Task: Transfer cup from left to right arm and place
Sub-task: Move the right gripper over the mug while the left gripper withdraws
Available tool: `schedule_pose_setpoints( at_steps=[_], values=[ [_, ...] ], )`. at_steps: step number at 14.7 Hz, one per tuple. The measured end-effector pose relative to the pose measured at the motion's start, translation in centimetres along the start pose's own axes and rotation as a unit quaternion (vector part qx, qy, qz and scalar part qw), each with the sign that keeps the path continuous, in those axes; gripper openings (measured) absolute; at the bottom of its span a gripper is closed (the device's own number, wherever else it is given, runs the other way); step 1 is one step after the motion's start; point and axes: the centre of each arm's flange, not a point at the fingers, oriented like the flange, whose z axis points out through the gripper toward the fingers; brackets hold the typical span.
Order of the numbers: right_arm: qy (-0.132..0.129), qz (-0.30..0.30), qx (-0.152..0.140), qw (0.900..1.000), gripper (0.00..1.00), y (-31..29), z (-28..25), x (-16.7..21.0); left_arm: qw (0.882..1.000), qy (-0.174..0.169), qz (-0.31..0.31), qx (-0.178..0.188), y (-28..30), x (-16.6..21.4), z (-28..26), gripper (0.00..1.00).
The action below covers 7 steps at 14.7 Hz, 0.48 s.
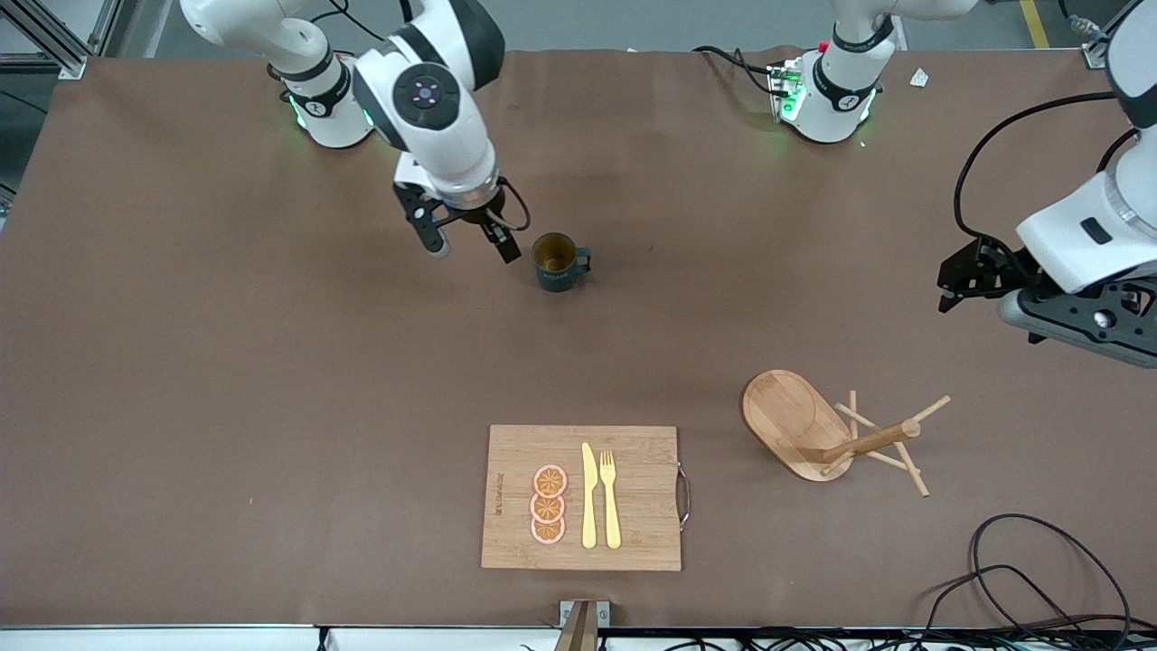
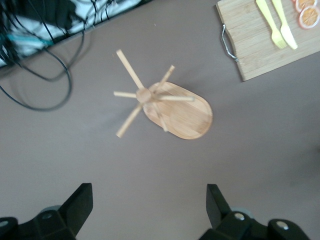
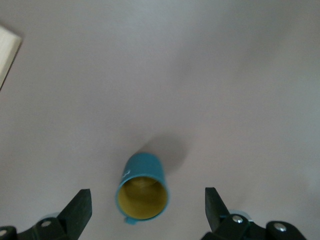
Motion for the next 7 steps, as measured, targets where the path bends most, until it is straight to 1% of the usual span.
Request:
schedule_pose_setpoints(
  at_steps=[1,3,5,7],
  values=[
    [0.000,0.039,0.004,0.999,1.00,0.0,1.3,-1.4,1.000,-0.001,-0.019,-0.013,-0.2,-0.4,0.2,1.00],
    [0.001,0.109,0.010,0.994,1.00,-0.1,3.9,-3.5,0.998,-0.004,-0.052,-0.025,-0.4,-1.3,0.0,1.00],
    [0.002,0.167,0.012,0.986,1.00,-0.5,5.7,-3.9,0.997,-0.005,-0.078,-0.029,-0.2,-2.7,-0.4,1.00],
    [0.003,0.211,0.012,0.977,1.00,-0.5,6.6,-3.9,0.995,0.009,-0.094,-0.030,0.3,-4.4,-0.8,1.00]
  ],
)
